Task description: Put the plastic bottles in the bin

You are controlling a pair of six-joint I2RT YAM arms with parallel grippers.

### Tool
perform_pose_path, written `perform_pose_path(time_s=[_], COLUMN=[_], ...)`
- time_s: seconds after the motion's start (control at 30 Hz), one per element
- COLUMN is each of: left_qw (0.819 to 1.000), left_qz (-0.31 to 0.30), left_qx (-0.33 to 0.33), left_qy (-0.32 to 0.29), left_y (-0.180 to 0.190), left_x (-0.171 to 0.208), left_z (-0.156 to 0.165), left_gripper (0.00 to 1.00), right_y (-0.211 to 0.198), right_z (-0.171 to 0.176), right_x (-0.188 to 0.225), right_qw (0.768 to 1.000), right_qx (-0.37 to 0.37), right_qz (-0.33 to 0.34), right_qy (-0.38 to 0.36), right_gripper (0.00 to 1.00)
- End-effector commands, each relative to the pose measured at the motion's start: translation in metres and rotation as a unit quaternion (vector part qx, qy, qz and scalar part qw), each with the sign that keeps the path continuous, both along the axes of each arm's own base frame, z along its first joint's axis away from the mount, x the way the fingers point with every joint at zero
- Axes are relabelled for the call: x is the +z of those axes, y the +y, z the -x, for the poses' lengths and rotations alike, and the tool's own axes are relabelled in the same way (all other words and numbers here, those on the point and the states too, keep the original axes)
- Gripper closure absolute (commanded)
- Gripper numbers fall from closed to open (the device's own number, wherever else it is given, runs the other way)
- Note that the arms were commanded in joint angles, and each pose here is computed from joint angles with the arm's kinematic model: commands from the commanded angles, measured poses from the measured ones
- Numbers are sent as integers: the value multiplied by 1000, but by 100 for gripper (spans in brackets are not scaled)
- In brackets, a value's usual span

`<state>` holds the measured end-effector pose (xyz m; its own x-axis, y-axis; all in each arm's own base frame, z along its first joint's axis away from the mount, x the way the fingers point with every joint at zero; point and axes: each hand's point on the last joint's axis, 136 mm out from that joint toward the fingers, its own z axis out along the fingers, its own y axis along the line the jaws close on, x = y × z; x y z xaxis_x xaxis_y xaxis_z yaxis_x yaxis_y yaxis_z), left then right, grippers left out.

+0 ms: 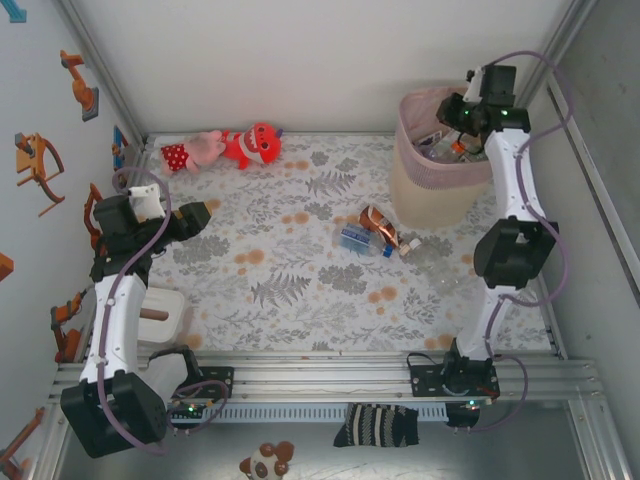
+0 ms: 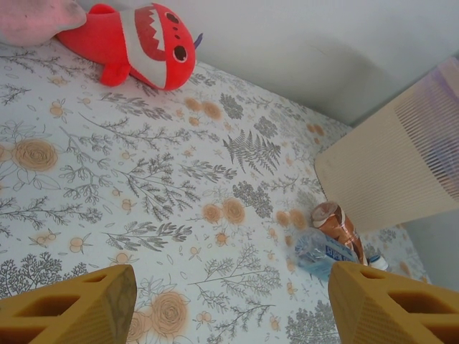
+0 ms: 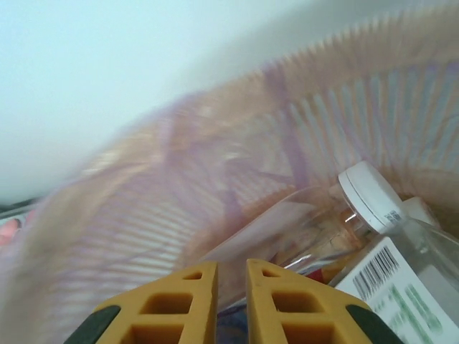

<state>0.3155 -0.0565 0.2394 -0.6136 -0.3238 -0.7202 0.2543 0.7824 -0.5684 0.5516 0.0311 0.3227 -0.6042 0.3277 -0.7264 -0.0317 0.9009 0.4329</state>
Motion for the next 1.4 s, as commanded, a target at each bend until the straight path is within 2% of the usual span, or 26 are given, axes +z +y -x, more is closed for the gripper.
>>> perform_pose_path(time_s=[0.0, 0.23, 0.5, 0.63, 0.77, 0.87, 1.03, 1.2, 1.37], left_qw=[1000, 1000, 1000, 999, 999, 999, 999, 999, 999], left_qz=[-4, 3, 7, 12, 16, 12, 6, 5, -3], left_qx=[2, 2, 1, -2, -7, -8, -5, -5, 2], left_qy=[-25, -25, -29, -31, -31, -37, -41, -40, -36], left_y=[1, 0, 0, -2, -4, -4, -3, -3, -1], left_x=[17, 21, 24, 25, 25, 27, 28, 27, 24], left_z=[2, 4, 4, 4, 4, 6, 9, 10, 10], left_gripper=[29, 29, 29, 29, 30, 30, 30, 30, 30], right_y=[6, 14, 35, 64, 91, 114, 152, 174, 196], right_z=[41, 110, 184, 212, 223, 227, 232, 219, 199], right_x=[49, 51, 28, 6, -23, -50, -99, -144, -177], right_qw=[999, 998, 992, 980, 965, 947, 888, 841, 819], right_qx=[18, 37, 63, 118, 180, 237, 351, 407, 435], right_qz=[17, 54, 109, 157, 190, 218, 296, 349, 362], right_qy=[-36, -17, -3, 1, 14, 21, 37, 72, 91], right_gripper=[82, 81, 80, 77, 73, 70, 61, 50, 40])
